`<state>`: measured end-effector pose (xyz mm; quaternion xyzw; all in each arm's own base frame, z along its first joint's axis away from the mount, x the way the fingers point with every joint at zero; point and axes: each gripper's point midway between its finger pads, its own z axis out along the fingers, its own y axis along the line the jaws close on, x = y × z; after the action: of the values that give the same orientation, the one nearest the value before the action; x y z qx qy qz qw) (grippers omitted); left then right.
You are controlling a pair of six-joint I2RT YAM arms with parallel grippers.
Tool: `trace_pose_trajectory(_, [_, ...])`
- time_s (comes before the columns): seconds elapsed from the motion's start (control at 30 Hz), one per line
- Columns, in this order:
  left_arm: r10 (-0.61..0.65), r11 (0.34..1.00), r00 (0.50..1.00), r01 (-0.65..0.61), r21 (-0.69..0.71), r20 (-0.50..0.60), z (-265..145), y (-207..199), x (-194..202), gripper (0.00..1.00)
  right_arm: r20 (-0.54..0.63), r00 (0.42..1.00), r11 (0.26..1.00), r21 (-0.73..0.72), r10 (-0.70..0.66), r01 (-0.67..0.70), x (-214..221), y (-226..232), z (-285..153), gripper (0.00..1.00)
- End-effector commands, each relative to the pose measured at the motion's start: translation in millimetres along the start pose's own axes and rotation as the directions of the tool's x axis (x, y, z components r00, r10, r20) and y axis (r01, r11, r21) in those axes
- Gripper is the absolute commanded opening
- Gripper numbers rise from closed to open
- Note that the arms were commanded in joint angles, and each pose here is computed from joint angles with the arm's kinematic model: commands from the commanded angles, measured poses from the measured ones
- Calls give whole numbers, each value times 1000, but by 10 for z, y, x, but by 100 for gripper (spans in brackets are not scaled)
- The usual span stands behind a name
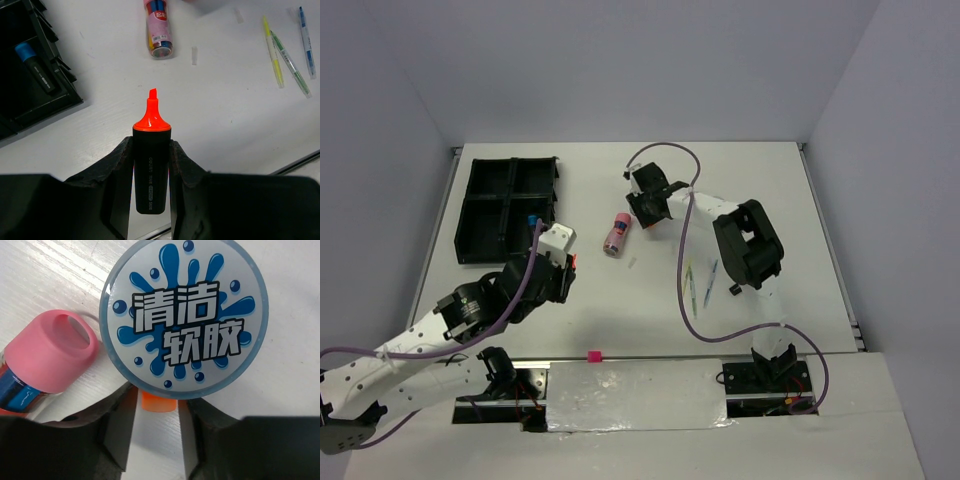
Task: Sort the stationery into containers
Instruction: Pick up the pen cap from the center of the board.
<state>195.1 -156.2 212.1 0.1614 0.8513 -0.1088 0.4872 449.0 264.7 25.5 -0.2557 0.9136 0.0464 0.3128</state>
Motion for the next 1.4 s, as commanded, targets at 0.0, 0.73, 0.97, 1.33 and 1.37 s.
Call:
trace_pose_trajectory(0.0, [-1, 1000, 1000, 1, 20, 31, 12, -47, -84, 0, 45, 999, 1000, -19, -6, 7, -152, -8, 16, 44])
trace_pose_trajectory(0.73, [-52, 996, 996, 47, 80, 67, -58, -134, -172, 0, 184, 979, 994, -88, 87, -72, -232, 155, -769, 16])
trace_pose_trajectory(0.97, [-131, 967, 986, 103, 232, 107, 6, -494, -381, 0, 437, 830, 938, -176, 346, -299, -529, 78, -2111, 16])
trace_pose_trajectory(1.33, [-385, 258, 845, -289, 922, 372, -1325, -1872, -1108, 0, 759, 361, 620, -651, 542, 439, -451, 1028, -5149, 17])
trace_pose_trajectory(1.37, [-400, 236, 832, -312, 920, 385, -1386, -1879, -1143, 0, 760, 302, 593, -642, 575, 487, -395, 1054, -5296, 15])
